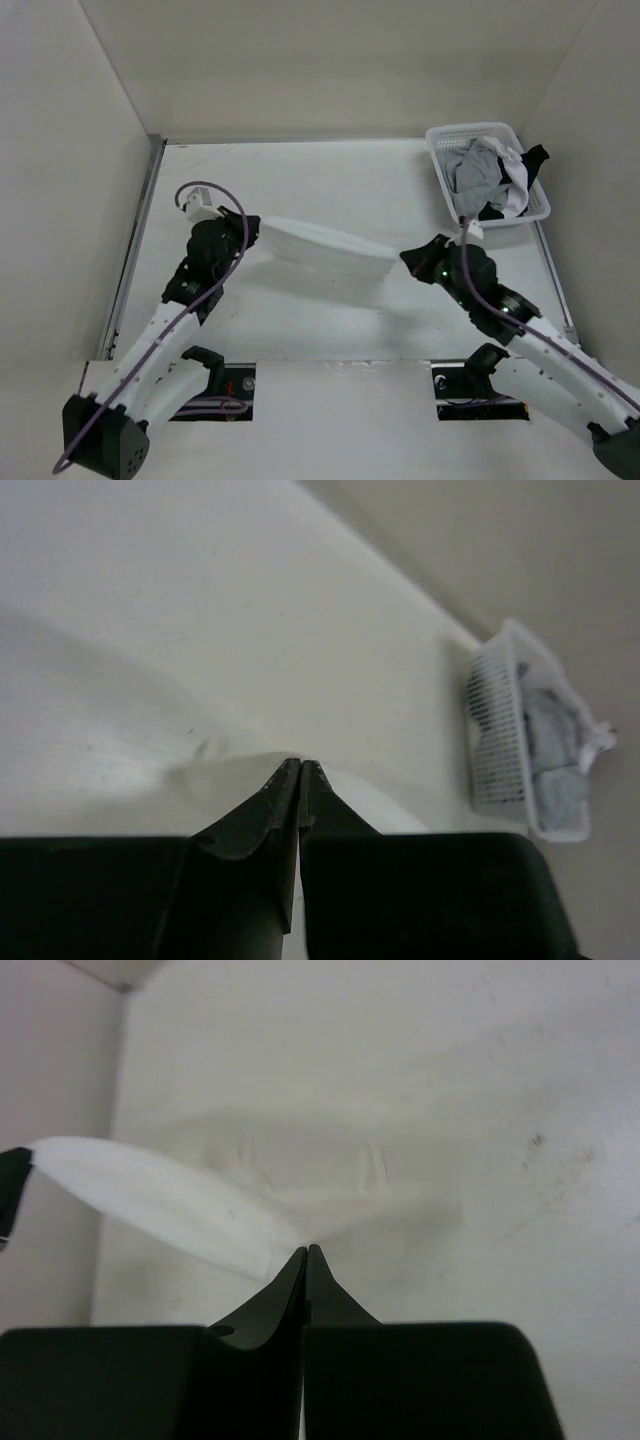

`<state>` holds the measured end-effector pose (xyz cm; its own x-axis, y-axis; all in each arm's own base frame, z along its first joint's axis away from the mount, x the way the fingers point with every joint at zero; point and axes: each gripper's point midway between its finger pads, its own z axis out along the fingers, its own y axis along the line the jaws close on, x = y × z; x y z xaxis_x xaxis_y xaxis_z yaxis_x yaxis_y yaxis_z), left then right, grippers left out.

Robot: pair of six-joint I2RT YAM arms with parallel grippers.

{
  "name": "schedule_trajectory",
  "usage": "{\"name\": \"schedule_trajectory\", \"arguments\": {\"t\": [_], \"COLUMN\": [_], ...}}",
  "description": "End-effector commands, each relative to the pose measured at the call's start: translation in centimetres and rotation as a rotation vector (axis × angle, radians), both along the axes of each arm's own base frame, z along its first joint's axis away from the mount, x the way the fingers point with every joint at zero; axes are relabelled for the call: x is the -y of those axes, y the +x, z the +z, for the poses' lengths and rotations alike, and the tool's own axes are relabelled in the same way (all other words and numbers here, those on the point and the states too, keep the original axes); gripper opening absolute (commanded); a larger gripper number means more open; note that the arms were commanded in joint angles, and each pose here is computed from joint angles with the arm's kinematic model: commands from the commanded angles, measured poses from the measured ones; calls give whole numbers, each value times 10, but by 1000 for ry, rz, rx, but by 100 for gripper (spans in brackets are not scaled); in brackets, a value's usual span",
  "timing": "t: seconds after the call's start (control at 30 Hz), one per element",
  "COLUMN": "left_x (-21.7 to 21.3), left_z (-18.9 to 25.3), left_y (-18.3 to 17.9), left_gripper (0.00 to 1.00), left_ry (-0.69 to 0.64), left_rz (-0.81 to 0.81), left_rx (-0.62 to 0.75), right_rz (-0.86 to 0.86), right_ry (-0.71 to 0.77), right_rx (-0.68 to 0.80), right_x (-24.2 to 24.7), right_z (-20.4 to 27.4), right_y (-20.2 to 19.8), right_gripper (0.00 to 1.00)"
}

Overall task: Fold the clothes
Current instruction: Fold the tank top

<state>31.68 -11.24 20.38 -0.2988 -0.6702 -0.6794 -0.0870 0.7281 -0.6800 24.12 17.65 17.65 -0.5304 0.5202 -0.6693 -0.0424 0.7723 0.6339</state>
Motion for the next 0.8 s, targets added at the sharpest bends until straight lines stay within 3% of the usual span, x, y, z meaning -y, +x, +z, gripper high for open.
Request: {"name": "schedule_trajectory", "arguments": {"t": [0.0,0.13,0.27,0.6,0.77], "left_x": [-16,-21,-26,-34,-31], "left_z": [81,168,201,127,132], "left_y": [-16,-47,-66,-41,-24], "left_gripper": [0,0,0,0,0], "left_ry": [-28,-77,-73,13,-2], "left_rz": [57,34,29,81,70], "left_rx": [133,276,334,164,167], "right_rz": [-5,55,116,172,169], "right_ry": [20,78,112,28,9], "right_rx": [127,247,287,212,250], "right_x": [21,27,16,-25,-29], "right_z": [78,159,187,141,155], "right_y": [-21,-48,-60,-33,-5], "right_gripper": [0,0,0,1,1]}}
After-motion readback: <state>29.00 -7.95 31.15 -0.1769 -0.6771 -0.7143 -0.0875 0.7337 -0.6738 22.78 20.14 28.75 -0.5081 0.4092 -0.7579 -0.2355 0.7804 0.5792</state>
